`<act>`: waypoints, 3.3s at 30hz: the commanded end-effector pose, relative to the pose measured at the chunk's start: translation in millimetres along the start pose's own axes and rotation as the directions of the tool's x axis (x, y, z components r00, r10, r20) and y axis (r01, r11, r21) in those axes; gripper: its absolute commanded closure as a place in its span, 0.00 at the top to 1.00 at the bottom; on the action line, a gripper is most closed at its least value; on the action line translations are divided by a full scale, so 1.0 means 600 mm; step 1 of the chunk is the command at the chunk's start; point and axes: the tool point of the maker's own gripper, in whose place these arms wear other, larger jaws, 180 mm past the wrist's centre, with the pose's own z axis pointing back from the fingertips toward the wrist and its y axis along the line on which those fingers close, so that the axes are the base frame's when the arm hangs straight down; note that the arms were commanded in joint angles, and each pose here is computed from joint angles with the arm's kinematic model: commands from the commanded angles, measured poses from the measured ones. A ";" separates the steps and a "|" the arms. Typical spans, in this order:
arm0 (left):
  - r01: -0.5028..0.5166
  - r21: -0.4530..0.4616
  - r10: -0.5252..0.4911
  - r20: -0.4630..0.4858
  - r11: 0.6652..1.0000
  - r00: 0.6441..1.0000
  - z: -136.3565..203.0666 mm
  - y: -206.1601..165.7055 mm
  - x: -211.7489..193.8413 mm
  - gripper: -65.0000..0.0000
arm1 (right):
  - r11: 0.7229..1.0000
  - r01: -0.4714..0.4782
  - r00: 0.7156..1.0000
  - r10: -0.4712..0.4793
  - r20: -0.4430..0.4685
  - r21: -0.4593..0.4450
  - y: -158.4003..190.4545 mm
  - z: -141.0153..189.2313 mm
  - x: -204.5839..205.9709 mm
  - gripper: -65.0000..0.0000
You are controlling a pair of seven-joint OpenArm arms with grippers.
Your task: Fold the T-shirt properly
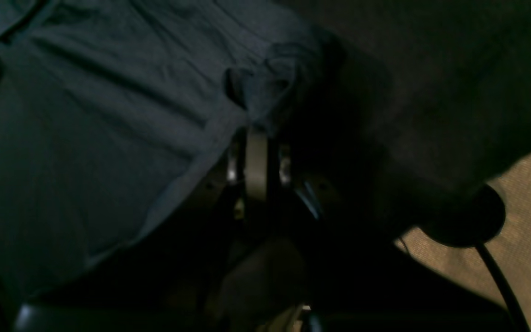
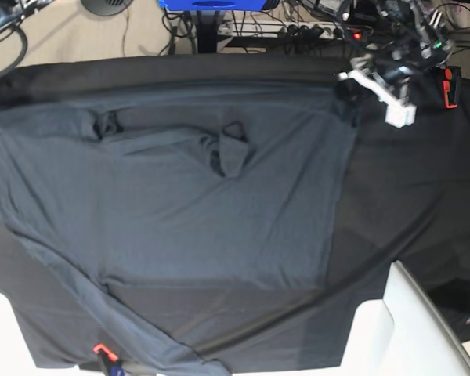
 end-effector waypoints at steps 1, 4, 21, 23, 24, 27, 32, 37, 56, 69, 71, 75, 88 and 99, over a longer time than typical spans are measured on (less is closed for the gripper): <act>0.018 0.027 -0.018 0.027 0.999 0.999 0.018 0.017 0.014 0.00 | 1.000 -0.023 0.997 0.023 0.071 -0.006 -0.004 0.014 0.041 0.00; 0.021 0.043 -0.022 0.018 0.999 1.000 0.026 0.027 0.009 0.00 | 1.000 -0.016 0.999 0.017 0.052 -0.014 -0.011 0.015 0.023 0.00; 0.014 0.045 -0.015 0.011 0.999 1.000 0.028 0.029 0.000 0.00 | 0.999 -0.023 0.999 0.025 0.027 -0.045 -0.026 0.034 -0.025 0.00; 0.012 0.042 -0.012 0.008 0.999 1.000 0.026 0.028 -0.002 0.00 | 0.999 -0.025 0.999 0.026 0.028 -0.047 -0.026 0.034 -0.024 0.00; 0.009 0.041 -0.010 0.008 0.999 1.000 0.025 0.028 -0.003 0.00 | 0.999 -0.025 0.999 0.026 0.028 -0.048 -0.027 0.034 -0.025 0.00; 0.007 0.041 -0.007 0.006 0.999 1.000 0.025 0.028 -0.005 0.00 | 0.998 -0.025 0.999 0.026 0.028 -0.050 -0.027 0.033 -0.025 0.00; 0.007 0.041 -0.007 0.008 0.999 1.000 0.025 0.028 -0.004 0.00 | 0.998 -0.025 0.999 0.026 0.026 -0.052 -0.028 0.033 -0.026 0.00; 0.009 0.042 -0.009 0.005 0.999 1.000 0.024 0.028 -0.005 0.00 | 0.999 0.000 1.000 -0.001 -0.005 -0.052 -0.036 0.024 -0.044 0.00; 0.019 0.010 -0.019 0.000 1.000 1.000 0.007 0.014 -0.016 0.00 | 0.996 0.051 0.999 -0.051 0.008 -0.078 -0.045 0.020 -0.048 0.00; 0.021 0.015 -0.021 0.005 1.000 1.000 0.010 0.016 -0.013 0.06 | 0.996 0.052 0.999 -0.052 0.002 -0.079 -0.046 0.021 -0.052 0.36; 0.020 0.020 -0.020 0.006 1.000 1.000 0.011 0.019 -0.013 0.23 | 0.996 0.052 0.999 -0.052 0.002 -0.079 -0.046 0.021 -0.052 0.43; 0.022 0.022 -0.022 0.009 1.000 1.000 0.013 0.020 -0.011 0.55 | 0.995 0.054 0.999 -0.053 0.007 -0.081 -0.046 0.021 -0.050 0.51; 0.009 0.149 -0.020 0.072 0.989 0.997 0.075 0.103 0.028 1.00 | 0.996 0.043 0.999 -0.041 0.028 -0.083 -0.046 0.026 -0.037 0.52; 0.043 0.227 -0.098 0.238 0.973 0.966 0.140 0.133 0.060 1.00 | 0.986 -0.074 0.957 0.112 0.266 -0.150 -0.033 0.097 0.098 0.53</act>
